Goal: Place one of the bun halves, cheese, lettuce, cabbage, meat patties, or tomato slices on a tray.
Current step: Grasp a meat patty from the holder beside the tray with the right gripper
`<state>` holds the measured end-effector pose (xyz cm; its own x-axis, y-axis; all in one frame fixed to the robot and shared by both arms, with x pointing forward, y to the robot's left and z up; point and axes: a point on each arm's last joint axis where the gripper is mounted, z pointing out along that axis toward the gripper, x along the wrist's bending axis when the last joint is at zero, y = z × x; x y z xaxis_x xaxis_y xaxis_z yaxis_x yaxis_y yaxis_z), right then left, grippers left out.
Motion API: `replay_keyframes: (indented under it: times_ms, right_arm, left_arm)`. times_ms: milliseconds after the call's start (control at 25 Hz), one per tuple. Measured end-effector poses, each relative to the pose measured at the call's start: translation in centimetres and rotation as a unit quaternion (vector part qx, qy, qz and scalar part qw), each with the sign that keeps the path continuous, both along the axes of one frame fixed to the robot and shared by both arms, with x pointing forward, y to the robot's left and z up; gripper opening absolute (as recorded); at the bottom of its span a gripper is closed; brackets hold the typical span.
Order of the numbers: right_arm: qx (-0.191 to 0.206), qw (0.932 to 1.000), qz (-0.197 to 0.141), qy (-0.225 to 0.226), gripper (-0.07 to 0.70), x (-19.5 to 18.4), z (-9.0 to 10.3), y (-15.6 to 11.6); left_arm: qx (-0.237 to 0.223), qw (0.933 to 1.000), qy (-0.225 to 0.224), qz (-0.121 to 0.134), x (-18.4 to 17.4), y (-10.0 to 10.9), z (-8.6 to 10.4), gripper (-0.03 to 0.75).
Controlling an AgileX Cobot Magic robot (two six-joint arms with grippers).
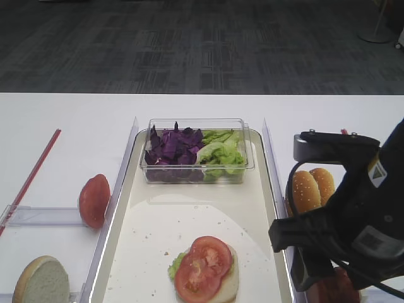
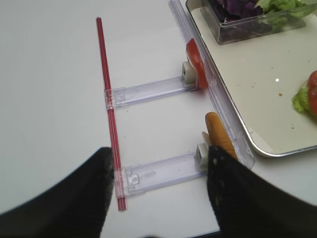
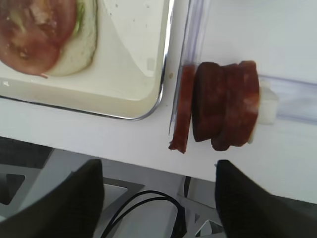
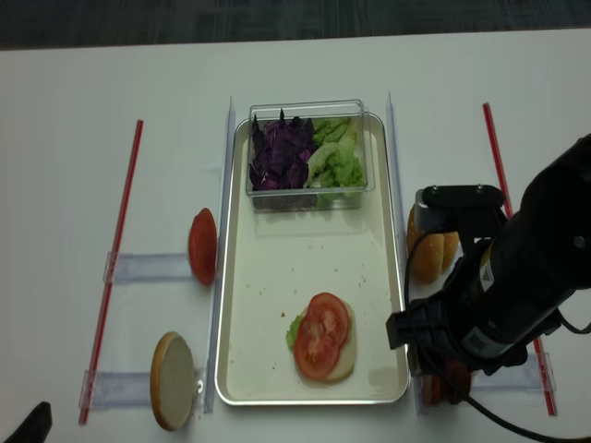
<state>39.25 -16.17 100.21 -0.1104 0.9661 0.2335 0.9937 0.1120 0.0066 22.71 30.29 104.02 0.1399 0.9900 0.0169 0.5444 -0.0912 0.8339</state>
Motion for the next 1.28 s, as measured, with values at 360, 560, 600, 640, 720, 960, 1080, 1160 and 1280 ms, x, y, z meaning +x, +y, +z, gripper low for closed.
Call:
replay_keyframes:
  times_ms: [360, 560, 600, 640, 720, 960, 1080, 1160, 1280]
  right_arm:
    - [-0.005, 1.0000, -0.005, 0.005, 0.501, 0.7, -1.0, 0.5]
    - [-0.005, 1.0000, -0.005, 0.004, 0.501, 0.9, -1.2, 0.6]
    - [-0.007, 0.9999, -0.005, 0.006, 0.501, 0.9, -1.3, 0.6]
    - [-0.009, 0.9999, -0.005, 0.009, 0.499, 1.0, -1.5, 0.7]
    - [-0.012, 0.9998, -0.006, 0.012, 0.486, 1.1, -1.7, 0.8]
    - [-0.014, 0.9998, -0.005, 0.015, 0.408, 1.3, -2.0, 0.9]
    - [-0.012, 0.9998, -0.006, 0.012, 0.399, 1.3, -2.0, 0.9]
    - [-0.012, 0.9999, -0.007, 0.011, 0.396, 1.4, -2.1, 0.9]
    - [-0.014, 0.9998, -0.007, 0.012, 0.396, 1.5, -2.3, 1.0]
  left_arm:
    - [0.000, 1.0000, 0.000, 0.000, 0.0, 0.0, 0.0, 0.383]
    - [0.000, 1.0000, 0.000, 0.000, 0.0, 0.0, 0.0, 0.383]
    - [0.000, 1.0000, 0.000, 0.000, 0.0, 0.0, 0.0, 0.383]
    - [0.000, 1.0000, 0.000, 0.000, 0.0, 0.0, 0.0, 0.383]
    - [0.000, 1.0000, 0.000, 0.000, 0.0, 0.0, 0.0, 0.383]
    - [0.000, 1.0000, 0.000, 0.000, 0.0, 0.0, 0.0, 0.383]
    - [0.000, 1.0000, 0.000, 0.000, 0.0, 0.0, 0.0, 0.383]
    - [0.000, 1.0000, 0.000, 0.000, 0.0, 0.0, 0.0, 0.383]
    - [0.000, 1.0000, 0.000, 0.000, 0.0, 0.0, 0.0, 0.383]
